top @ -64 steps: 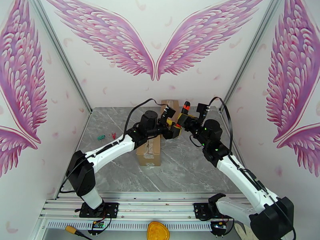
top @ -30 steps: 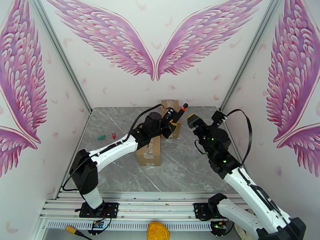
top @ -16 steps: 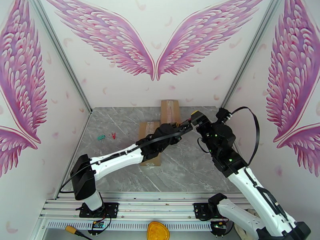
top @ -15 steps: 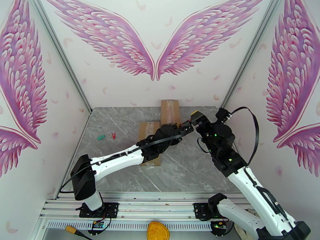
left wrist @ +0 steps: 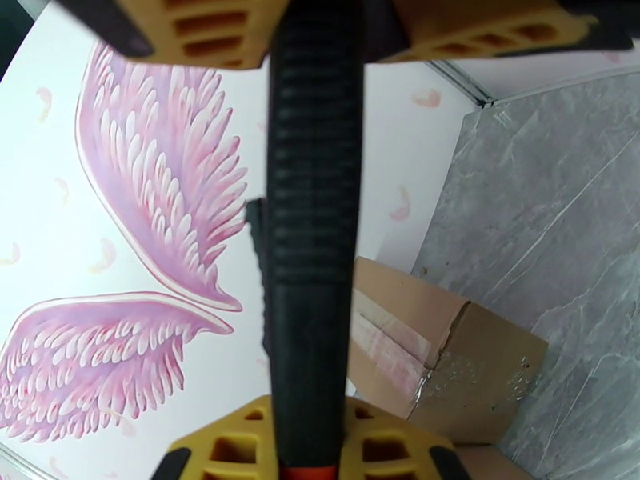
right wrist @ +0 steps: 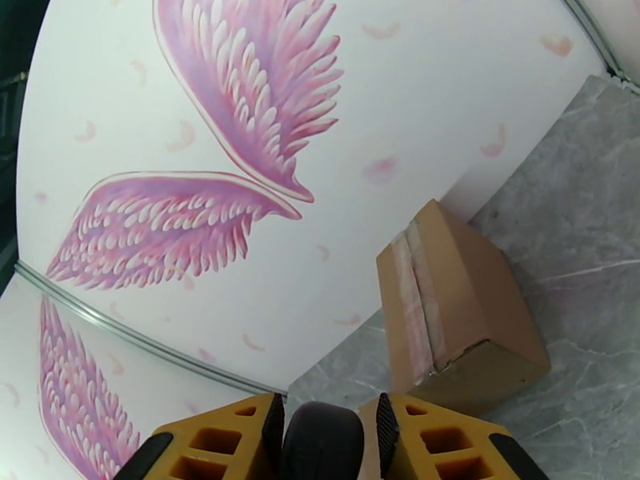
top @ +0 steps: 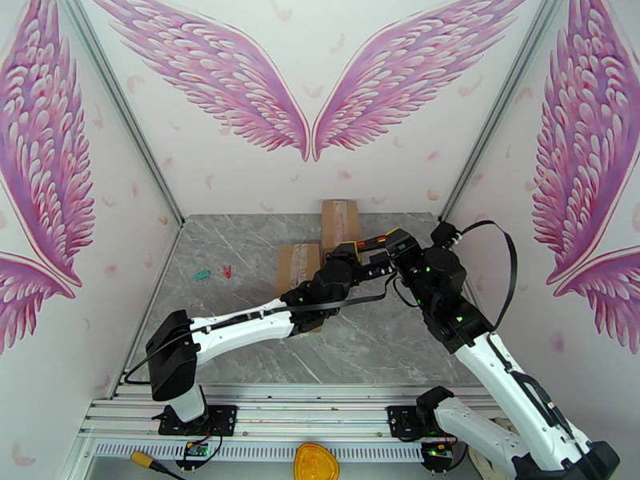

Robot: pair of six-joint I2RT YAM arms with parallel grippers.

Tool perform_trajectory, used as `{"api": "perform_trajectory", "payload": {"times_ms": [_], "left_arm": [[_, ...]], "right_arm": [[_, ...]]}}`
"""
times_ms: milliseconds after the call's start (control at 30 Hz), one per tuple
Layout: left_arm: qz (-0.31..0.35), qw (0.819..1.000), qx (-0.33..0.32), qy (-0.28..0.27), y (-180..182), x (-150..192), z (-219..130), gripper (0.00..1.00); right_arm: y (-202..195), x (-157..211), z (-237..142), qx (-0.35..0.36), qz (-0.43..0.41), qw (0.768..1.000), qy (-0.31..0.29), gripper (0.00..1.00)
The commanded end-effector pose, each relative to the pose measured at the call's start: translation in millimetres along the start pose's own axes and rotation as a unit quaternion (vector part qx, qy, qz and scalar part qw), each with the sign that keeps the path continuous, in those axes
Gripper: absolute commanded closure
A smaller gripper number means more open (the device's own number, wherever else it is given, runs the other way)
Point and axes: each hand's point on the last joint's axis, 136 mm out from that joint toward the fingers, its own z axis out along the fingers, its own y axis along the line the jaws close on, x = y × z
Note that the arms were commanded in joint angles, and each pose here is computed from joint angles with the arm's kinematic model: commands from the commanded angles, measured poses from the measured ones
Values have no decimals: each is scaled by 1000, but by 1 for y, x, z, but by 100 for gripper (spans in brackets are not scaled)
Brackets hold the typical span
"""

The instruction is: Unpack the express box

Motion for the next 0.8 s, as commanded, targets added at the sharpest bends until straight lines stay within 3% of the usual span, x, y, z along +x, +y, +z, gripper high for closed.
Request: {"api": "perform_trajectory", "payload": {"times_ms": [0,233,333,433,500,633,767], "left_arm": [[-22,998,-48,-15,26,-11,-8,100],[-8,999,-48,-25,23,-16,-12,100],[-20,999,-46,-19,26,-12,-13,77],[-40,999,-23,-21,28,-4,-17,42],[-69,997,1,-23,31,3,-21,27],[-141,987,69,-31,40,20,-32,22],[-234,953,187,-38,45,37,-41,24]], "right_arm": [[-16,3,2,18,6,1000,-7,72],[-10,3,11,1,-5,1000,-6,89],[-8,-1,13,-2,-12,1000,-12,94],[-9,-6,15,-1,-17,1000,-20,98],[-11,-10,18,0,-21,999,-24,99],[-11,-14,26,-7,-39,999,-26,100],[2,-19,38,-53,-71,996,-18,100]]}}
